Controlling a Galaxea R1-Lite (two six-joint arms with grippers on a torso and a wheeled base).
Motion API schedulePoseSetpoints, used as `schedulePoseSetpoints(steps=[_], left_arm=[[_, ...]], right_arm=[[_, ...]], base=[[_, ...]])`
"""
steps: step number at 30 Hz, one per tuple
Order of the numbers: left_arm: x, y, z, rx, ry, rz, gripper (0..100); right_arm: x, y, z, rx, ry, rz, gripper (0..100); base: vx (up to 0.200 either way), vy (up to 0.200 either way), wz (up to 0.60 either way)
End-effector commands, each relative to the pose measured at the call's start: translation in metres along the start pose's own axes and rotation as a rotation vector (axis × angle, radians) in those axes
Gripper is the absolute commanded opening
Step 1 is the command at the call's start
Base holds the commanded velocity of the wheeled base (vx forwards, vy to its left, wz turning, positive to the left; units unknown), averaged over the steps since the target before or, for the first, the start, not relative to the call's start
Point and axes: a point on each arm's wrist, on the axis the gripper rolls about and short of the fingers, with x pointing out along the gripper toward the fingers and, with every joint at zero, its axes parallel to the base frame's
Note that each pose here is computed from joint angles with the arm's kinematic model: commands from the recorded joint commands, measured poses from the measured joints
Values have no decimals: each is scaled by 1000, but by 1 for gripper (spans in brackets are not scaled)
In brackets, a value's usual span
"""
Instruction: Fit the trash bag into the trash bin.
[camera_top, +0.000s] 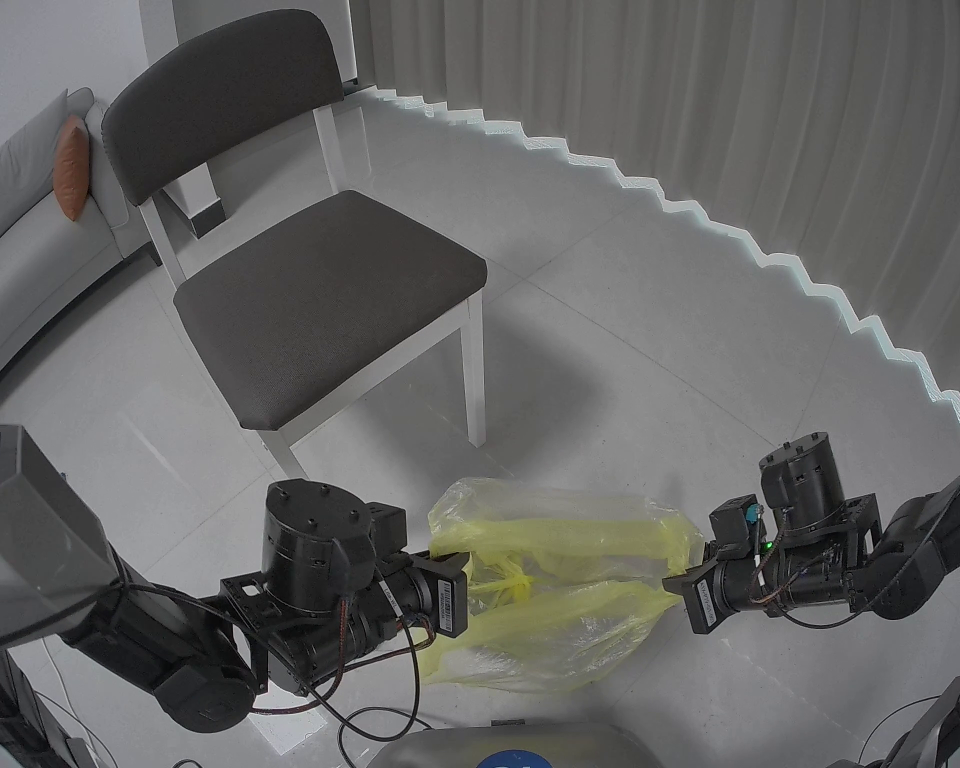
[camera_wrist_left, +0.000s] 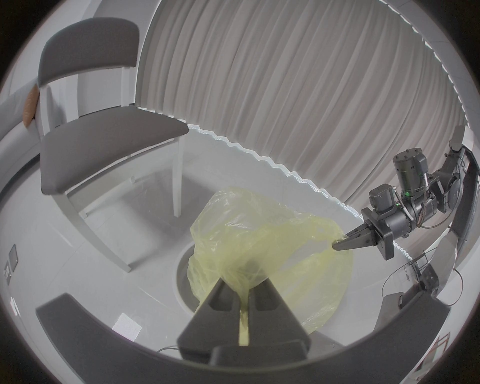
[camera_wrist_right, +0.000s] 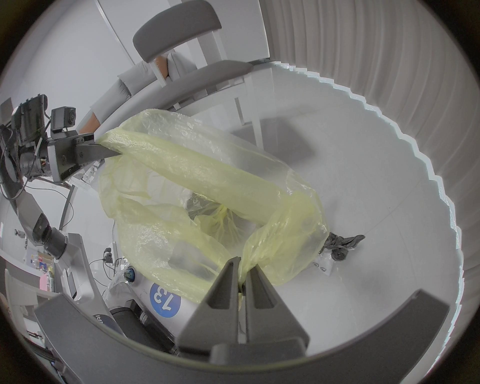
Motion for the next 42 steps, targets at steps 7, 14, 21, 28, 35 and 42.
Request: schedulePoseSetpoints(steps=[7,14,21,28,35,42], left_arm=[[5,18,-11,-18,29,49,0],[7,22,-12,-24,31,59,0],[7,29,-11,-34,30,79,0],[11,30,-15,-36,52,67,0],[33,21,-18,-26,17,35,0],[58,17,-20,-23,10,24,0]], right_arm=[[32,5,-1,-7,59,14,0],[53,5,-5,-9,56,17,0],[68,14,-5,7,33,66,0],[82,26,-5,60,31,97,0],[87,15,-12,74,62,87,0],[86,-6,-17,126,79,70,0]], base=[[0,0,0],[0,0,0],[0,0,0],[0,0,0],[0,0,0],[0,0,0]])
